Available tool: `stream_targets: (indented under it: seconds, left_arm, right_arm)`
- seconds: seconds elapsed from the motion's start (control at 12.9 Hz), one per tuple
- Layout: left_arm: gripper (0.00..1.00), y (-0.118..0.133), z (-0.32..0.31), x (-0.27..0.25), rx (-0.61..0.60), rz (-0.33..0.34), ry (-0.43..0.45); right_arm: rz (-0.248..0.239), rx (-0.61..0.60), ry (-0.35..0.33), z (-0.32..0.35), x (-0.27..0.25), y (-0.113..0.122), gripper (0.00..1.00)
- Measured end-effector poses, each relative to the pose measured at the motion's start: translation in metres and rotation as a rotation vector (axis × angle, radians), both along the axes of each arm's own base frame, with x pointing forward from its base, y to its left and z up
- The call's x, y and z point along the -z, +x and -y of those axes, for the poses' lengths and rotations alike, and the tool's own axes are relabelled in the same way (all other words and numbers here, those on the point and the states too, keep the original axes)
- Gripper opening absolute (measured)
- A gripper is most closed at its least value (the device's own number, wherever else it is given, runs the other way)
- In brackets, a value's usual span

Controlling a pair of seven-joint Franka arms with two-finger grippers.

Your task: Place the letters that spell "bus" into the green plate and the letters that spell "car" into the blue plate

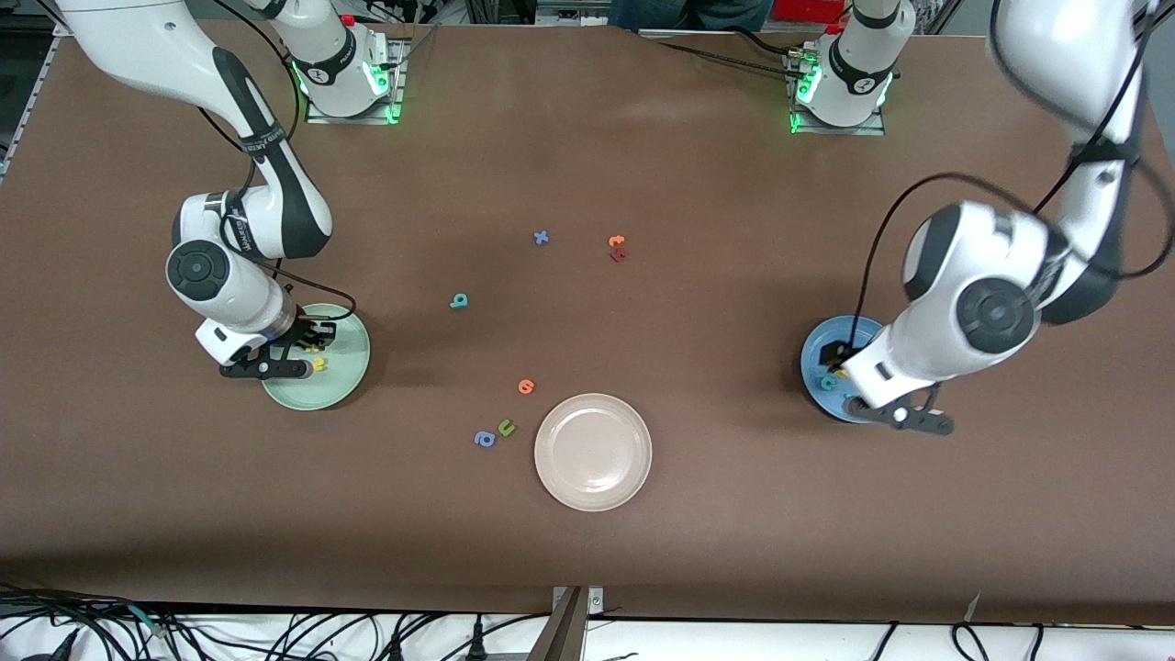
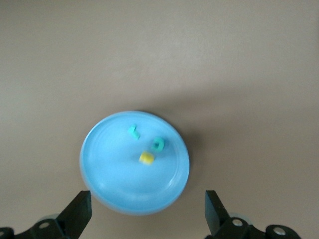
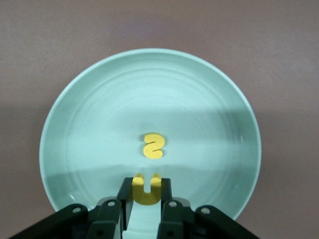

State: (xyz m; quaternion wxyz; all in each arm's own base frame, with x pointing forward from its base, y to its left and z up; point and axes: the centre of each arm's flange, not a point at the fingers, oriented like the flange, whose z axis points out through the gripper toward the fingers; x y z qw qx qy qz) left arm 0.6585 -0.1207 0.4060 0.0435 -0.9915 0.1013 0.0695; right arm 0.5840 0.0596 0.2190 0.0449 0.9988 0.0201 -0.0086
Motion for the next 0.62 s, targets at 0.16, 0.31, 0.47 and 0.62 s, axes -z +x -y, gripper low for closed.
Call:
stream_targets:
  seconds: [0.16, 0.31, 0.47, 0.62]
  left_arm:
    - [1.00, -0.014, 0.003, -0.069, -0.004, -0.023, 0.020]
    - [1.00, -0.030, -0.004, -0.139, -0.025, 0.020, 0.017]
    - [1.00, -0.049, -0.024, -0.178, -0.080, 0.015, -0.056]
    - [1.00, -0.057, -0.047, -0.182, -0.127, -0.002, -0.100]
  right_arm:
    - [0.008, -0.004, 0.005, -0.001, 0.008, -0.005, 0.26]
    - [0.005, -0.005, 0.007, -0.001, 0.013, -0.008, 0.26]
    - [0.006, -0.005, 0.007, -0.001, 0.014, -0.008, 0.26]
    - [0.006, -0.004, 0.007, -0.001, 0.014, -0.008, 0.43]
